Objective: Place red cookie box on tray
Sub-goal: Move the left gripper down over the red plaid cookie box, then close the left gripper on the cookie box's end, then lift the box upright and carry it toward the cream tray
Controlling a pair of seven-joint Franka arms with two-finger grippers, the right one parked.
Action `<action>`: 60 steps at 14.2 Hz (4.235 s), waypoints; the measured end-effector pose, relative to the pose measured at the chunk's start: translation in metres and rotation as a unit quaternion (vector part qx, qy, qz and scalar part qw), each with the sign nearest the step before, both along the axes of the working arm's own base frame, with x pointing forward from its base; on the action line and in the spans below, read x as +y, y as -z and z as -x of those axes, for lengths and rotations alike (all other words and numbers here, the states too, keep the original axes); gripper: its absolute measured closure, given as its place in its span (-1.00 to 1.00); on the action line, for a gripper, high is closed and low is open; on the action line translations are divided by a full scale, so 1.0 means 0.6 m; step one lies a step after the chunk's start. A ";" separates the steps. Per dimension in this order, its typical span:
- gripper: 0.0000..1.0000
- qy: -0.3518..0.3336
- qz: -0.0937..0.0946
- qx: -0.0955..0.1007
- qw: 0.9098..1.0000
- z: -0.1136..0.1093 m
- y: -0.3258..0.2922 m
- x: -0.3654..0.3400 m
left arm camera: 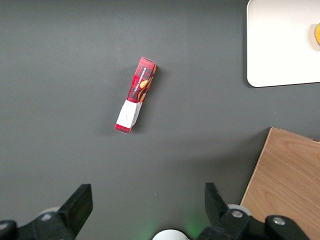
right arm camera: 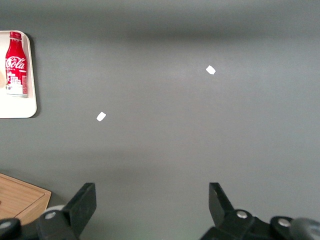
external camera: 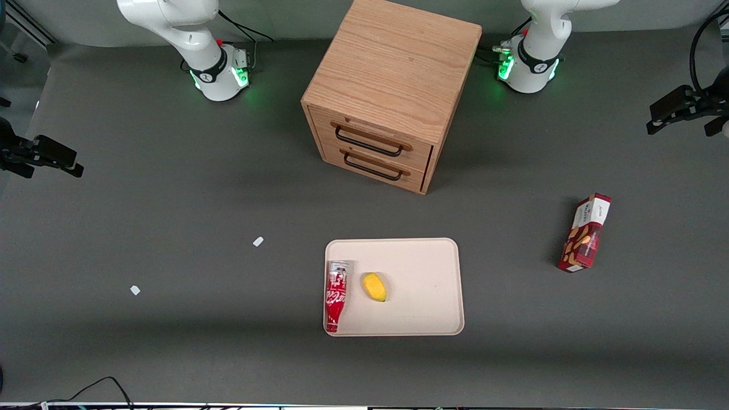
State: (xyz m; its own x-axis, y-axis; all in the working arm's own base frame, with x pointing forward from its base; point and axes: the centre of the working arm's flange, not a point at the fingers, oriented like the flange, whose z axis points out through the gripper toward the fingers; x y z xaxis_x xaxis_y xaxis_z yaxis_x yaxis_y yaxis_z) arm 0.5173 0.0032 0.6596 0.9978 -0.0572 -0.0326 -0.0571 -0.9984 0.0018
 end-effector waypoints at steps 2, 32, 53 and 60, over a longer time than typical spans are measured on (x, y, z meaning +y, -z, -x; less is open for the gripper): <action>-1.00 0.000 0.000 0.000 1.000 0.000 0.000 0.000; -0.76 0.185 -0.016 -0.010 0.983 -0.094 0.724 0.091; 0.74 0.052 0.017 0.022 0.998 -0.221 0.305 -0.191; 0.74 0.029 0.051 0.017 0.998 -0.280 0.475 -0.394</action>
State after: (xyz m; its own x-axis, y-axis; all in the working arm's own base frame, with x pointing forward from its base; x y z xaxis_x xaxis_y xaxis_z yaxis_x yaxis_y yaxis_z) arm 0.6851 -0.2332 0.3745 0.9912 -0.1194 -0.0578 -0.1128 -0.9879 0.1065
